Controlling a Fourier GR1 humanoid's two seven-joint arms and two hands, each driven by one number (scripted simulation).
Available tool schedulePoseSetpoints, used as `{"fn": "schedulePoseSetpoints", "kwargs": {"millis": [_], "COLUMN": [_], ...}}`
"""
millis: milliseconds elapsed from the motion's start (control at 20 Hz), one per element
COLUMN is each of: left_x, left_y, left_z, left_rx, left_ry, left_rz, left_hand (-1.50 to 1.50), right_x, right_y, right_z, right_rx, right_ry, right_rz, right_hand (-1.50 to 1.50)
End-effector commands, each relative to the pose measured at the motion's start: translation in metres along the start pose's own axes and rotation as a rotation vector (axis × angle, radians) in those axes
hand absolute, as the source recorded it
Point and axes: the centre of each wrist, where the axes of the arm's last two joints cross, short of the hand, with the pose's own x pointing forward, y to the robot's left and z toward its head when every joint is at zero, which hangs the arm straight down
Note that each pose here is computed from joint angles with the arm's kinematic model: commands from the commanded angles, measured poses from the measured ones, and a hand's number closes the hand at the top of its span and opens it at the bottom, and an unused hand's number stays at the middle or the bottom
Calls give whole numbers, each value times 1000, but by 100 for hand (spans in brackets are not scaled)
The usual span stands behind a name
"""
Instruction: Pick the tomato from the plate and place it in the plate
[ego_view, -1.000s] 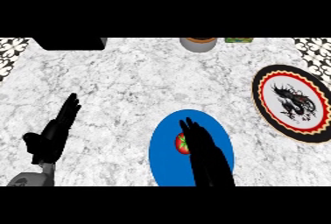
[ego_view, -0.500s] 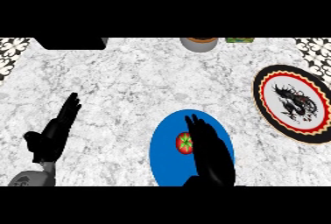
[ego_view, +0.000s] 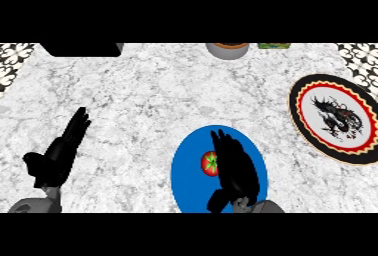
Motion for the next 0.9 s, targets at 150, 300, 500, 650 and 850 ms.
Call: {"fn": "schedulePoseSetpoints", "kwargs": {"millis": [150, 300, 500, 650, 850], "left_x": [0, -7, 17, 8, 4], "left_y": [-12, -9, 24, -1, -19], "left_z": [-12, 3, -9, 1, 1], "left_rx": [-16, 1, 3, 4, -6], "left_ry": [2, 0, -9, -7, 1], "left_rz": [2, -8, -5, 2, -4], "left_hand": [0, 0, 0, 0, 0], "right_x": [-1, -11, -19, -9, -25], "right_y": [30, 42, 28, 44, 27], "right_z": [-24, -23, -40, -48, -55], "right_rx": [2, 16, 111, 77, 72], "right_ry": [46, 56, -52, -60, -98], "right_rz": [38, 42, 47, 50, 43], "right_hand": [-150, -150, 150, 150, 150]}}
